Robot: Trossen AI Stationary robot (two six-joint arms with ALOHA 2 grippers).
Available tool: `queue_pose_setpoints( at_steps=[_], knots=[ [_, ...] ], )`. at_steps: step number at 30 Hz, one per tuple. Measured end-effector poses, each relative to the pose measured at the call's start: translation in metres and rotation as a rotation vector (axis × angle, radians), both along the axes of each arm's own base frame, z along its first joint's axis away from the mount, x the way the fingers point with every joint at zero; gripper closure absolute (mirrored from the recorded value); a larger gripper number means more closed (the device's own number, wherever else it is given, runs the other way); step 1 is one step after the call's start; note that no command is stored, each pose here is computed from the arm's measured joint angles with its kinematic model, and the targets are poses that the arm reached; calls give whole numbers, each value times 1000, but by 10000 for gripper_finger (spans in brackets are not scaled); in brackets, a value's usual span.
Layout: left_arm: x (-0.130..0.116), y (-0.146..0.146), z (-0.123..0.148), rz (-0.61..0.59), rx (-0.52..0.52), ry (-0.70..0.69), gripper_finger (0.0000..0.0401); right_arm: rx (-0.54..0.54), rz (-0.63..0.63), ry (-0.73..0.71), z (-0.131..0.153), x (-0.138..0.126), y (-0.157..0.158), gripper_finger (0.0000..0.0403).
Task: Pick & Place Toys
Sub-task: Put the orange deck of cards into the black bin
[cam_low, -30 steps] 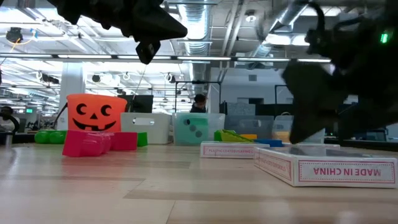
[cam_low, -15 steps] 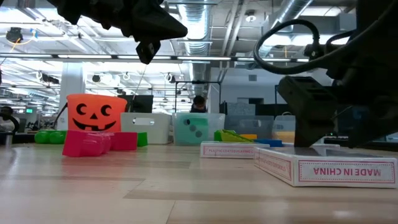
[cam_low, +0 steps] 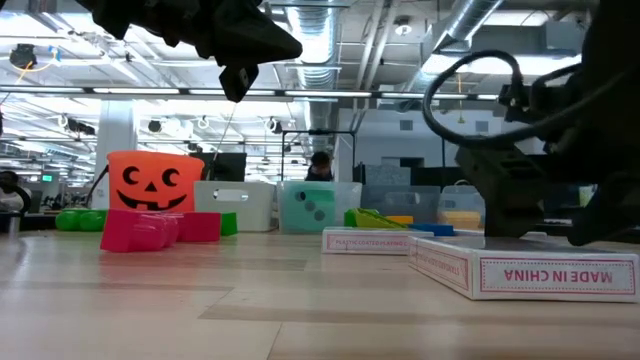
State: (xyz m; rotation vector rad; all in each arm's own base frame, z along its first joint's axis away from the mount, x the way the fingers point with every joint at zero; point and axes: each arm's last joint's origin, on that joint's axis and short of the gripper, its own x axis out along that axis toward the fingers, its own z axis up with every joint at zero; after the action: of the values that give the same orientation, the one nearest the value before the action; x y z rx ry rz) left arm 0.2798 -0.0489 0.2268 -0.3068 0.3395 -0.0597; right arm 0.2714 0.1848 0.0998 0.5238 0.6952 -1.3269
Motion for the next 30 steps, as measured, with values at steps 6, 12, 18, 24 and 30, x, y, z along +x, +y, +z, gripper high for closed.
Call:
queue_pose_setpoints(
  at_steps=[6, 12, 18, 24, 30],
  knots=[
    [0, 0, 0, 0, 0, 0, 401, 2, 1, -4, -1, 3, -4, 3],
    [0, 0, 0, 1, -5, 1, 401, 1, 4, 6, -1, 6, -7, 3],
    [0, 0, 0, 2, -7, 2, 401, 1, 1, 5, -1, 7, -9, 3],
    [0, 0, 0, 2, -7, 2, 401, 5, 2, -3, -2, 8, -9, 3],
    [0, 0, 0, 1, -7, 2, 401, 10, 13, -18, -3, 14, -13, 3]
  ],
)
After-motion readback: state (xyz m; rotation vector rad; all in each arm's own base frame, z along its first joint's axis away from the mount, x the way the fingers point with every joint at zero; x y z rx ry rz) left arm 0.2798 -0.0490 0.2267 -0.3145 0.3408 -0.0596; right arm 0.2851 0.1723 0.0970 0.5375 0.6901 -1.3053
